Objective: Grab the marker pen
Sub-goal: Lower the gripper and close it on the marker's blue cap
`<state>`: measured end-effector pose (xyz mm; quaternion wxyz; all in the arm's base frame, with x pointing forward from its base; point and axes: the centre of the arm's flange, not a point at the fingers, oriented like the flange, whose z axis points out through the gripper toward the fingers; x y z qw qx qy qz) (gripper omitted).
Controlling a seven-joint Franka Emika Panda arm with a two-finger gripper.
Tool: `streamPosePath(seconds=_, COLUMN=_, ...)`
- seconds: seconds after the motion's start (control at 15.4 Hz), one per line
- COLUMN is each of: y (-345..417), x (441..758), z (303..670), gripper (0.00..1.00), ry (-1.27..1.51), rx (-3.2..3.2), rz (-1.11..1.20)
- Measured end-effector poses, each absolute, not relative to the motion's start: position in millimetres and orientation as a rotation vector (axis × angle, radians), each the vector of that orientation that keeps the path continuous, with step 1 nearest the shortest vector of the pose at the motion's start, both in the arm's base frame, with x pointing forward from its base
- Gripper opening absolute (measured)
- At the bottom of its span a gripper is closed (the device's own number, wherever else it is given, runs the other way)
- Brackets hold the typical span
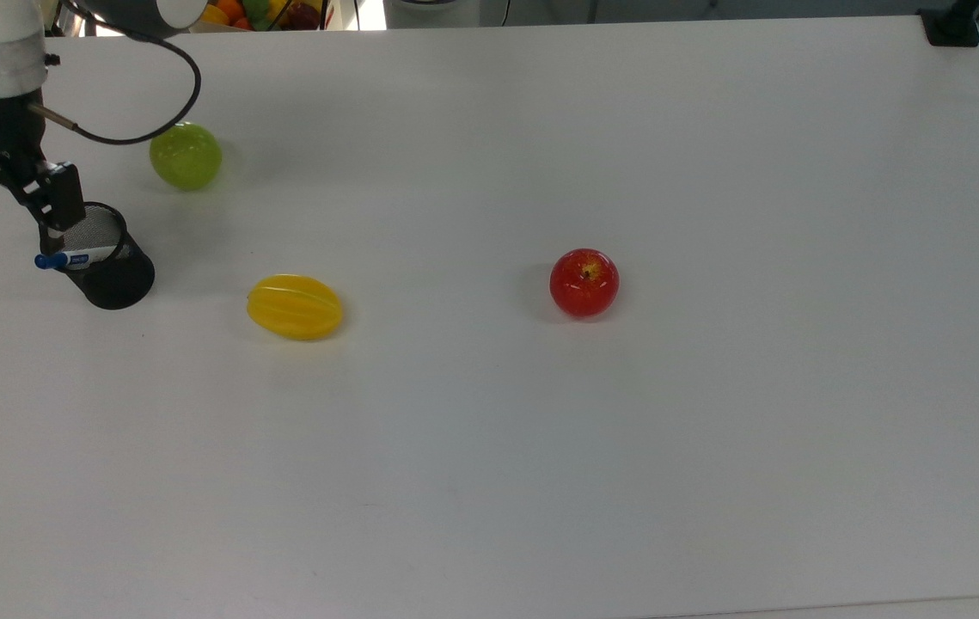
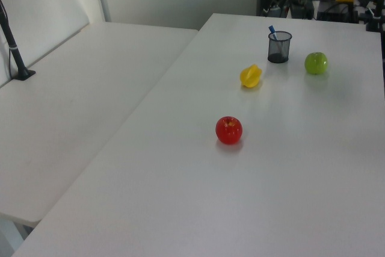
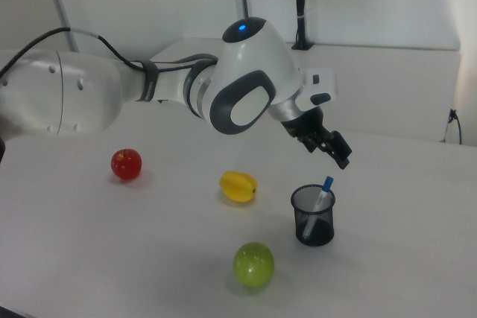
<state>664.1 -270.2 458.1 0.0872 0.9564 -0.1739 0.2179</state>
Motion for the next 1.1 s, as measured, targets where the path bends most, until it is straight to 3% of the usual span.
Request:
streamPosePath(seconds=0.06, y=-270.3, x=665.5, z=452.9, gripper=0.96, ry=-0.517, rx=2.848, rz=0.645)
streamPosePath(seconds=0.26, y=-270.8, x=666.0, z=438.2, gripper=0.72, ry=-0.551, rx=2.870, rz=0.629)
streamPosePath(seconds=0.84, y=-275.2, x=659.4, z=409.1, gripper=0.67, ry=-0.577, rx=2.883, rz=0.582)
streamPosePath(seconds=0.97, y=-275.4, x=659.2, z=408.9, gripper=0.50, ry=-0.578, rx=2.883, rz=0.581)
streamPosePath(seconds=1.1, y=-276.1, x=658.9, z=409.0, gripper=0.46, ry=-0.579, rx=2.882, rz=0.581)
